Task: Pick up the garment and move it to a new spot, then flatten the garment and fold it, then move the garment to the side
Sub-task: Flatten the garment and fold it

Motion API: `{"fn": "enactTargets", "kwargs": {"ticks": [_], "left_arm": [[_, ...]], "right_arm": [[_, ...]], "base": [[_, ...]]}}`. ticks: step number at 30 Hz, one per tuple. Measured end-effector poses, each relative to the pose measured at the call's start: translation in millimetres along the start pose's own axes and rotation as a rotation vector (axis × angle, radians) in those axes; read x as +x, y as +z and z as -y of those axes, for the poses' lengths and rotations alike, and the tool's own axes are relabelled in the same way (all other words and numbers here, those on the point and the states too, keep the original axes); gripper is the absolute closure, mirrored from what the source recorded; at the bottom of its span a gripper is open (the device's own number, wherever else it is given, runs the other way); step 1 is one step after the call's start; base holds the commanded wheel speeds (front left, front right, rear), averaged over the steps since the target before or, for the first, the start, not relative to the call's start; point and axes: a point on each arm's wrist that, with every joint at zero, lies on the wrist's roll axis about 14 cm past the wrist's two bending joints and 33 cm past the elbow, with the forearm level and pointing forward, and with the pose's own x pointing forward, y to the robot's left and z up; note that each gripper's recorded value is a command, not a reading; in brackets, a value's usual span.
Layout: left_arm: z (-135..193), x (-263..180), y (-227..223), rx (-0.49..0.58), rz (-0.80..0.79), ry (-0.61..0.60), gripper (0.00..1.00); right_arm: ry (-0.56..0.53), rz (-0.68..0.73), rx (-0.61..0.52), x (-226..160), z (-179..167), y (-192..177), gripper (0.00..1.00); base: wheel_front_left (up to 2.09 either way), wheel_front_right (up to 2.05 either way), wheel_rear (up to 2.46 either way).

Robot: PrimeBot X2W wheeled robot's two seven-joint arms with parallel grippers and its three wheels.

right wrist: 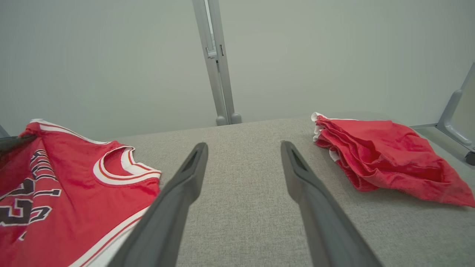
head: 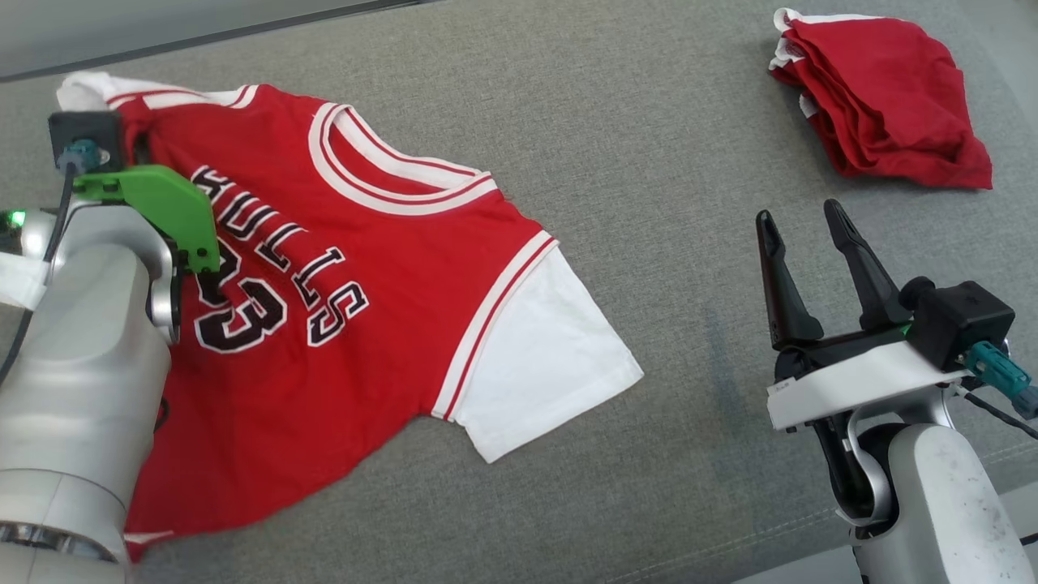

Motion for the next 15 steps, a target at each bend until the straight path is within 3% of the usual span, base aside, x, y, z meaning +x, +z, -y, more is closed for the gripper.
{"fn": "enactTargets", "kwargs": {"ticks": [7, 10, 12, 13, 15], "left_arm": [[26, 14, 48, 0.132, 0.155, -0.084, 1.0], [38, 18, 51, 0.127, 0.165, -0.114, 0.98], [45, 20, 47, 0.117, 0.156, -0.133, 0.2], [48, 20, 46, 0.11, 0.154, -0.141, 0.0], [51, 22, 41, 0.093, 0.145, -0.151, 0.0]], "right_arm": [[-0.022, -0.015, -0.005, -1, 8, -5, 0.0], [-0.032, -0.012, -0.005, -2, 11, -5, 0.0], [-0.039, -0.012, -0.007, -2, 14, -5, 0.0], [-0.042, -0.014, -0.008, -2, 15, -6, 0.0], [-0.049, -0.015, -0.007, -2, 17, -7, 0.0]], "base": [[0.0, 0.0, 0.0], [0.0, 0.0, 0.0], [0.0, 0.0, 0.0], [0.0, 0.0, 0.0], [0.0, 0.0, 0.0]]}}
